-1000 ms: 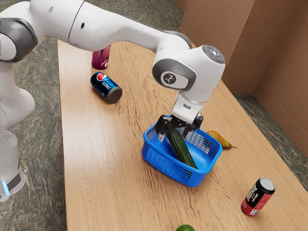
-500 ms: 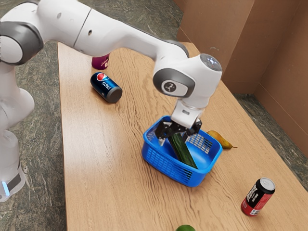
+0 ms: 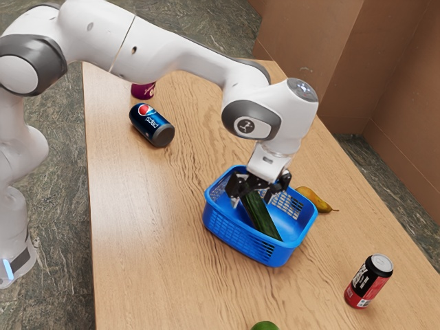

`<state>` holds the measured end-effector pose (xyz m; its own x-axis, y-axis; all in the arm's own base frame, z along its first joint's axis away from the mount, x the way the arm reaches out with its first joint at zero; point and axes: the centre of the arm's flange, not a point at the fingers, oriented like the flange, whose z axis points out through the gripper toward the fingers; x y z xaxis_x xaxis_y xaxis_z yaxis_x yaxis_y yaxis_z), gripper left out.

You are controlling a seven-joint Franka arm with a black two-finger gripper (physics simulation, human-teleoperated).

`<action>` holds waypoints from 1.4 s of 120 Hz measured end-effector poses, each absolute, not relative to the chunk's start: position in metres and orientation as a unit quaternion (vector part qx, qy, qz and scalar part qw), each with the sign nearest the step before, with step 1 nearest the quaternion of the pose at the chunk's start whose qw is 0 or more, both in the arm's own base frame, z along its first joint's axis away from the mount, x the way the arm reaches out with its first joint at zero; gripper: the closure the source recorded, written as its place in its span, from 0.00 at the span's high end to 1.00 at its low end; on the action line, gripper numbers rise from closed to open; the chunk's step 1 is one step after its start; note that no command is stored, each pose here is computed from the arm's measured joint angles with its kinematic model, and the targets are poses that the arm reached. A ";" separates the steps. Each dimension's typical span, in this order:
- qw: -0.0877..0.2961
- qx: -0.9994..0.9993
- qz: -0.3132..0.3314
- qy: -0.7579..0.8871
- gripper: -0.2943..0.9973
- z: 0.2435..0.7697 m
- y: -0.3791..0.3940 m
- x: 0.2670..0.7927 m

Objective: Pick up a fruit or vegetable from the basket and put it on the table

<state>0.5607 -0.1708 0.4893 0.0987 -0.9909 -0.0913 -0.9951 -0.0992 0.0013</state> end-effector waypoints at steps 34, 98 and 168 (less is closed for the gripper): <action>0.033 -0.740 0.040 0.670 0.77 0.475 -0.166 0.569; 0.024 -0.744 0.043 0.666 0.72 0.458 -0.160 0.576; 0.061 -0.767 -0.015 0.639 0.42 0.519 -0.140 0.601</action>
<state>0.6014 -0.1401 0.5194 0.1827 -0.9816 -0.0551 -0.9779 -0.1756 -0.1135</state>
